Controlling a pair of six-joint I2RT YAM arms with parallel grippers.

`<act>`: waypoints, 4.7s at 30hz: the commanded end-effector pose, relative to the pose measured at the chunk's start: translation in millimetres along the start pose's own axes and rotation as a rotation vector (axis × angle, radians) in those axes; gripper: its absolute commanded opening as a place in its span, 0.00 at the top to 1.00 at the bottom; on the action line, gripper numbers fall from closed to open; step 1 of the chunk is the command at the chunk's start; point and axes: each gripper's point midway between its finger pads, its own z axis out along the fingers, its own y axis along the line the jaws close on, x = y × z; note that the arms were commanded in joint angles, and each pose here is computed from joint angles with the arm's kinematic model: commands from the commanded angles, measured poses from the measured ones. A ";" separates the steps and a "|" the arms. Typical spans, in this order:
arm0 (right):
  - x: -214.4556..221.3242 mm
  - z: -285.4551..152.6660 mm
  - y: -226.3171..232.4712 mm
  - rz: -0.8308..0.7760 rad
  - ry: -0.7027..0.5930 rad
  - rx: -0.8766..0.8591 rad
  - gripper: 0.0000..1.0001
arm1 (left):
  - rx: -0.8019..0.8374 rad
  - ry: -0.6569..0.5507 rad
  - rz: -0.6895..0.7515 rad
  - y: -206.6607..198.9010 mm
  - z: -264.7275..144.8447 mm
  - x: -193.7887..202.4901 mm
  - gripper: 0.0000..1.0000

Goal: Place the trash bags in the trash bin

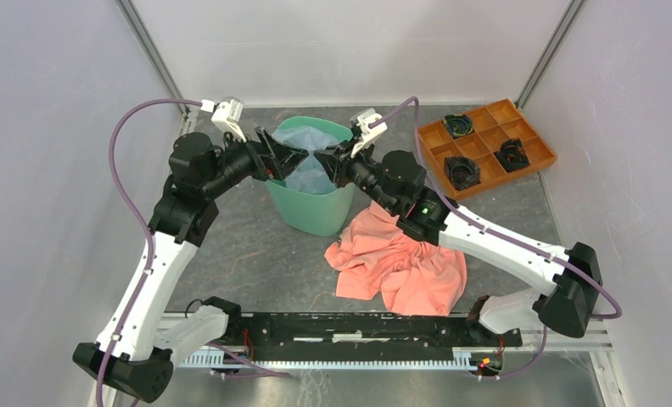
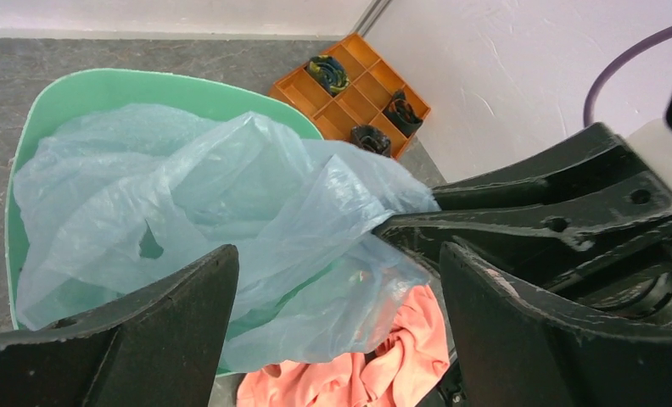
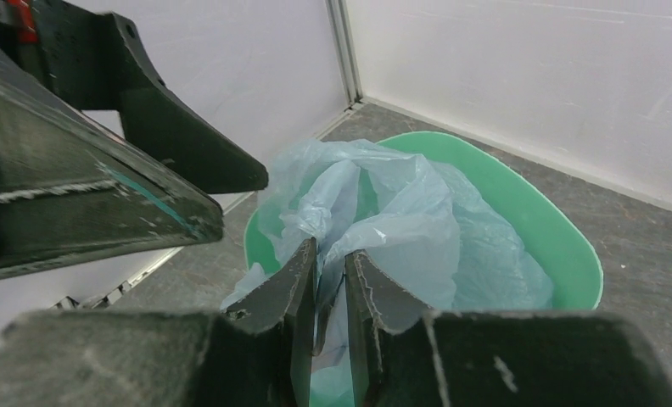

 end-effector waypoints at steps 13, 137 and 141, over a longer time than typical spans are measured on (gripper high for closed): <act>-34.4 -17.0 7.3 0.019 -0.078 -0.040 0.83 | -0.085 0.046 -0.065 26.4 17.9 17.4 0.43; -42.0 -24.6 -67.9 0.729 -0.164 0.024 0.02 | -0.262 -0.496 0.182 19.4 -61.6 -61.7 0.98; -26.1 -8.8 -78.4 0.798 -0.149 0.084 0.06 | -0.251 -0.492 0.179 17.8 -61.7 -60.0 0.98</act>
